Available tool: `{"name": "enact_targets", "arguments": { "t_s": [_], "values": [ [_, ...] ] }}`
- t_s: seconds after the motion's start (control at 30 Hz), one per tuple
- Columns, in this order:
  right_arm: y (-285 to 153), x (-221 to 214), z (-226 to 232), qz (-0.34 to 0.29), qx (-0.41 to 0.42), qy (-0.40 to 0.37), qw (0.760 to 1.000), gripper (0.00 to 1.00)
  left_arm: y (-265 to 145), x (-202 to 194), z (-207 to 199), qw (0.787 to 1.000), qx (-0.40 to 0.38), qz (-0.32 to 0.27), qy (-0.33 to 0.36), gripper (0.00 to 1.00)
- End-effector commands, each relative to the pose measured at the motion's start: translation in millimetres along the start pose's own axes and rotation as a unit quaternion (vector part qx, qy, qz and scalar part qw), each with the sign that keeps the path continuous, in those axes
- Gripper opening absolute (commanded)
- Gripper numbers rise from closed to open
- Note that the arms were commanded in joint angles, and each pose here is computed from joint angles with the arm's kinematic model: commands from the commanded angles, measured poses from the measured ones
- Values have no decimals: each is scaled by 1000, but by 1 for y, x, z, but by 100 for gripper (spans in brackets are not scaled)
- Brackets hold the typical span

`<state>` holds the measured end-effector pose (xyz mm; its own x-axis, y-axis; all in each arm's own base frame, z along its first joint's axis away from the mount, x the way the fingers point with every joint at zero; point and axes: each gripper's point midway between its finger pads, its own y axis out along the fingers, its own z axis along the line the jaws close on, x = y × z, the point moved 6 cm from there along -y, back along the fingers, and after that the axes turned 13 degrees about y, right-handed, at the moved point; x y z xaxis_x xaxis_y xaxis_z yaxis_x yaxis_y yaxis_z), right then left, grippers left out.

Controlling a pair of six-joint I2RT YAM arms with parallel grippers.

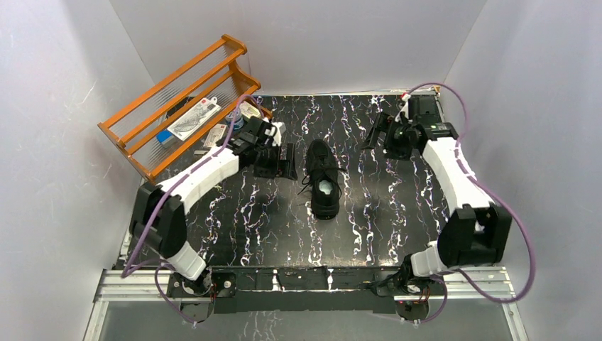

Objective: Tie the shoes

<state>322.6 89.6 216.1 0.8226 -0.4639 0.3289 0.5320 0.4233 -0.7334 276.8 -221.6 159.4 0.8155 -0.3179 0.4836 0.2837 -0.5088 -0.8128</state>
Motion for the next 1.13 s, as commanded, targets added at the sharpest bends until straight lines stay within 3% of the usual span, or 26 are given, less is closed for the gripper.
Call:
{"name": "enact_targets", "arguments": {
  "t_s": [0.0,0.13,0.27,0.37,0.53,0.6,0.7,0.9,1.1],
  "values": [
    [-69,-12,-4,-30,-78,-39,996,99,-76,23,-15,996,41,-73,4,85],
    [-121,-16,17,-88,-44,-69,993,98,-159,62,-38,979,52,-191,41,87],
    [-186,-29,61,-145,91,-170,971,98,-252,94,-61,946,74,-307,73,88],
    [-224,-38,85,-148,144,-196,959,99,-315,101,-78,920,80,-373,93,88],
    [-295,-52,105,-202,149,-207,945,98,-388,85,-96,875,70,-469,97,88],
    [-320,-58,108,-230,143,-209,940,98,-400,73,-92,863,86,-491,79,90],
    [-333,-67,108,-224,144,-206,942,98,-406,61,-88,864,95,-493,41,91],
    [-331,-86,95,-226,149,-185,945,99,-396,45,-87,886,84,-455,21,91],
    [-310,-58,89,-252,99,-179,946,98,-378,48,-84,906,87,-415,3,92]
  ]
}}
